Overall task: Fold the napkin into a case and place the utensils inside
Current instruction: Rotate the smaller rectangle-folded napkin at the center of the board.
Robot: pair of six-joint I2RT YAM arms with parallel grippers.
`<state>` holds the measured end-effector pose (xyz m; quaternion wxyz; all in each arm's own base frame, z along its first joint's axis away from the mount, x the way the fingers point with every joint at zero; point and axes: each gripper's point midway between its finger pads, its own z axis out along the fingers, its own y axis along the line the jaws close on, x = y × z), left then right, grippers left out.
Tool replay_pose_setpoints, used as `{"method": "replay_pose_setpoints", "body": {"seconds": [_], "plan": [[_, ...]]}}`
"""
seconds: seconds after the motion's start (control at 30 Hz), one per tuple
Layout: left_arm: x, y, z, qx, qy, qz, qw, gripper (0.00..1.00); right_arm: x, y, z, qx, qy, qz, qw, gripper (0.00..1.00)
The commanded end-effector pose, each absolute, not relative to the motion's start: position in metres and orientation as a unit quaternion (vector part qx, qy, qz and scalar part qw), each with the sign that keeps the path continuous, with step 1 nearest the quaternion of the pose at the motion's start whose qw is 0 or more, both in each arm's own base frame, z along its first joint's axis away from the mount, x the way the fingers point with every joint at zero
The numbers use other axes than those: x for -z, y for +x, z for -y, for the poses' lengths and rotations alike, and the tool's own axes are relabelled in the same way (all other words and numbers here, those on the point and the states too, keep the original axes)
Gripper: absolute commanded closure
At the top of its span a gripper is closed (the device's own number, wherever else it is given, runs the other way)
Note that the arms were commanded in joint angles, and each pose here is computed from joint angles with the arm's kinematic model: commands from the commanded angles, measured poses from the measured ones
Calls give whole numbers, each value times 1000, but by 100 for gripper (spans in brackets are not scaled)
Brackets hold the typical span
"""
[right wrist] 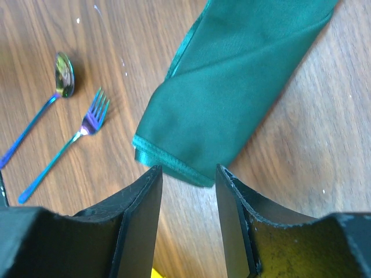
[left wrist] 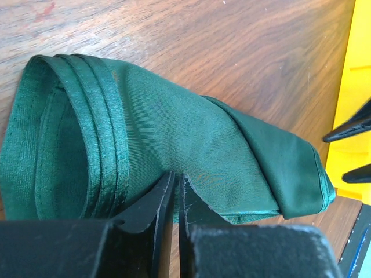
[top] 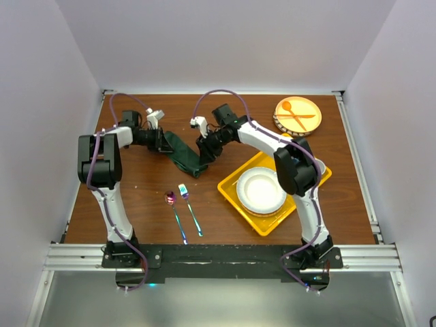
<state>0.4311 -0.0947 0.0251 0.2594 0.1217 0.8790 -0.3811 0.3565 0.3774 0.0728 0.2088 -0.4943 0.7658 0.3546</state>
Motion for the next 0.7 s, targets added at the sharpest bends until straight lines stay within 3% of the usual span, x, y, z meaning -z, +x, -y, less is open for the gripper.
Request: {"method": "replay_pose_setpoints", "body": {"seconds": [0.0,0.43,0.67], "plan": [[-23,430,94,378,145,-876,261,87,-77,362,-395,-391,-467,-765,212,54],[-1,430,92,374,125,-887,240,88,-23,328,-410,-382,-468,-781,158,55],[17,438,94,374,115,-892,225,88,6,335,-406,-340,-467,-802,149,53]]}}
